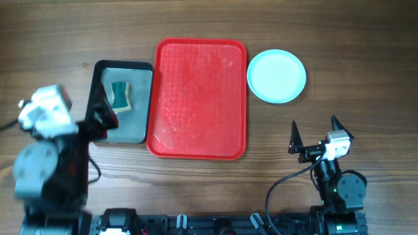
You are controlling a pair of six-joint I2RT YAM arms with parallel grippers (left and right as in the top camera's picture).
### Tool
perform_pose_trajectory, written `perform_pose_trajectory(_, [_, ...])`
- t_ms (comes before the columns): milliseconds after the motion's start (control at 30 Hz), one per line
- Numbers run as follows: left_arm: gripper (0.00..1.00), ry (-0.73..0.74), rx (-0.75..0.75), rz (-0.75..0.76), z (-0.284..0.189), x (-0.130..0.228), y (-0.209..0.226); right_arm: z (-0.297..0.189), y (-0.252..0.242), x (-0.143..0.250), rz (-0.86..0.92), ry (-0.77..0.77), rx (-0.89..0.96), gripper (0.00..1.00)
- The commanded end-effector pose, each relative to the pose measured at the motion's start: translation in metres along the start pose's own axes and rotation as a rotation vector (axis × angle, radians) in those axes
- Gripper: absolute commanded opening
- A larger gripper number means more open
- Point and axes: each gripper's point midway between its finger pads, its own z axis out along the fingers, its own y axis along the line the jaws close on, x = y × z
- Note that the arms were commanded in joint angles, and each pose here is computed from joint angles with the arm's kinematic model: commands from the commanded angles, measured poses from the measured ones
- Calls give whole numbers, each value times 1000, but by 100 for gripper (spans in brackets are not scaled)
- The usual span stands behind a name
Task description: Clean dirty plates on tray and stack at the side
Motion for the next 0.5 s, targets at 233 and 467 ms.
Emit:
perform_pose_trajectory(233, [100, -82, 176, -47, -81, 4, -13, -1, -3, -2, 16, -12, 16, 100])
perform_pose_trajectory(467, [100, -106, 179, -50, -118, 21, -4, -1, -3, -2, 16, -12, 16, 100])
